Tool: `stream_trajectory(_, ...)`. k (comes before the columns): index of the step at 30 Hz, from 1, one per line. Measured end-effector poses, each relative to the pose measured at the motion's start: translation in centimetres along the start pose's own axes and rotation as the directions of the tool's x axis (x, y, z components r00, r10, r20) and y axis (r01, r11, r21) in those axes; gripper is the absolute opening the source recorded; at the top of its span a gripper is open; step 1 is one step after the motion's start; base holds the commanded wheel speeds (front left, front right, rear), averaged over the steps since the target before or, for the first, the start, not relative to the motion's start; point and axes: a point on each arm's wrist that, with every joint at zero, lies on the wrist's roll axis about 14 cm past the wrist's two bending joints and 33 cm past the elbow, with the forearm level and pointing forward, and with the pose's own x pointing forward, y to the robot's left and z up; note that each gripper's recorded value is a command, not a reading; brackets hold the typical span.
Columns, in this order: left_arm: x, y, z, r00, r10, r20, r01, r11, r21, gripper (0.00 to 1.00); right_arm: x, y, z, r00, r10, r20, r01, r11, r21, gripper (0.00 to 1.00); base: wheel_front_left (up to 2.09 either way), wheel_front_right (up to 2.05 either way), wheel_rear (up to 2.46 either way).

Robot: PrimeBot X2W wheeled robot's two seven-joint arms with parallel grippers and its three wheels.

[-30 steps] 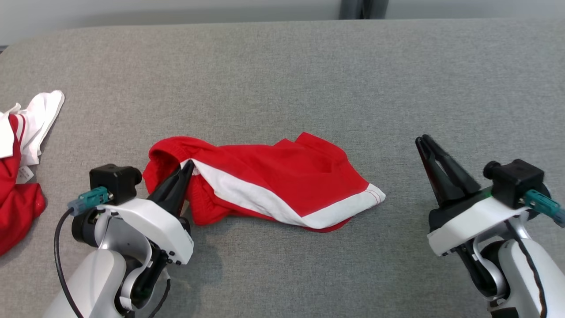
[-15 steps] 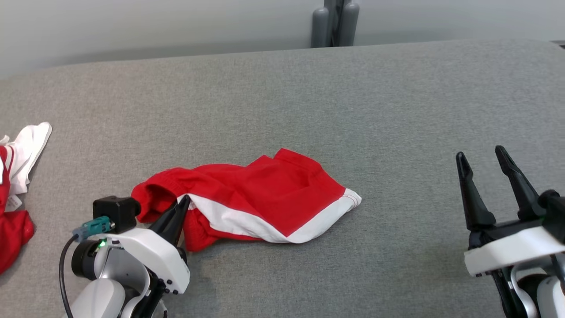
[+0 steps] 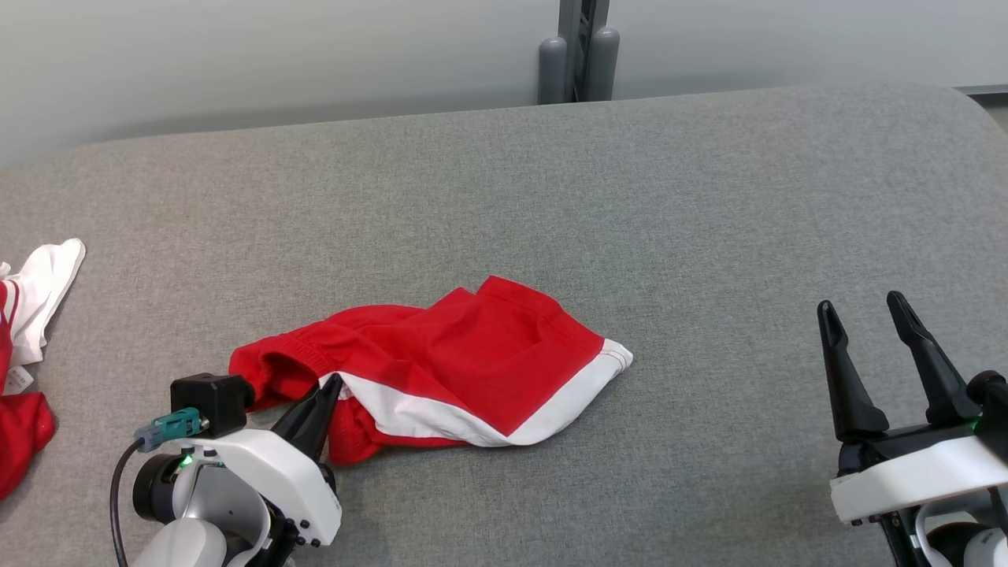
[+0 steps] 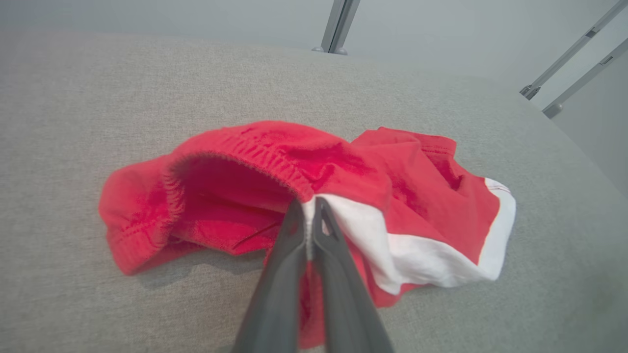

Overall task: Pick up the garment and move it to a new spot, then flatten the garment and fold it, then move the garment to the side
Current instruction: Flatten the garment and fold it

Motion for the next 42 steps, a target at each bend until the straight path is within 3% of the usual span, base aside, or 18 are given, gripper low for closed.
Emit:
stream_trajectory(8, 0.0, 0.1, -0.2, 1.0, -0.002, -0.009, 0.001, 1.0, -0.009, 0.0, 0.4, 0.7, -0.5, 0.999, 0.026, -0.019, -0.025, 1.0, 0.003, 1.0, 0.0, 0.0, 0.0)
stream_trajectory(12, 0.2, 0.1, -0.1, 1.0, -0.007, -0.008, 0.007, 1.0, -0.008, 0.0, 0.8, 2.7, -2.7, 0.986, 0.11, -0.123, -0.108, 0.994, 0.025, 1.0, 0.0, 0.0, 0.0)
stream_trajectory(17, 0.7, 0.2, -0.3, 1.0, -0.006, -0.022, 0.006, 1.0, -0.005, 0.0, 0.3, 5.4, -8.1, 0.899, 0.238, -0.368, -0.219, 0.971, 0.094, 1.0, 0.0, 0.0, 0.0)
stream_trajectory(21, 1.4, 0.5, -0.2, 1.0, -0.009, -0.024, 0.008, 1.0, -0.007, 0.0, 0.5, 6.9, -10.6, 0.826, 0.312, -0.469, -0.293, 0.949, 0.114, 1.0, 0.0, 0.0, 0.0)
stream_trajectory(35, 3.2, 2.0, -1.4, 0.999, 0.013, -0.05, -0.014, 0.999, -0.037, 0.0, 3.6, 9.9, -15.7, 0.697, 0.435, -0.57, -0.442, 0.887, 0.136, 0.99, 0.0, 0.0, 0.0)
stream_trajectory(36, 3.3, 2.1, -1.4, 0.999, 0.013, -0.049, -0.014, 0.999, -0.038, 0.0, 3.6, 10.1, -16.1, 0.687, 0.443, -0.576, -0.451, 0.882, 0.14, 0.49, 0.0, 0.0, 0.0)
stream_trajectory(37, 3.4, 2.2, -1.5, 0.999, 0.015, -0.052, -0.017, 0.999, -0.041, 0.0, 3.6, 10.4, -16.4, 0.675, 0.452, -0.583, -0.459, 0.876, 0.149, 0.18, 0.0, 0.0, 0.0)
stream_trajectory(38, 3.5, 2.4, -1.6, 0.999, 0.019, -0.051, -0.021, 0.999, -0.043, 0.0, 3.6, 10.6, -16.6, 0.669, 0.461, -0.583, -0.466, 0.872, 0.154, 0.0, 0.0, 0.0, 0.0)
stream_trajectory(42, 3.8, 2.8, -1.4, 0.999, 0.031, -0.035, -0.033, 0.998, -0.046, 0.0, 4.2, 10.8, -16.6, 0.678, 0.475, -0.561, -0.471, 0.867, 0.165, 0.0, 0.0, 0.0, 0.0)
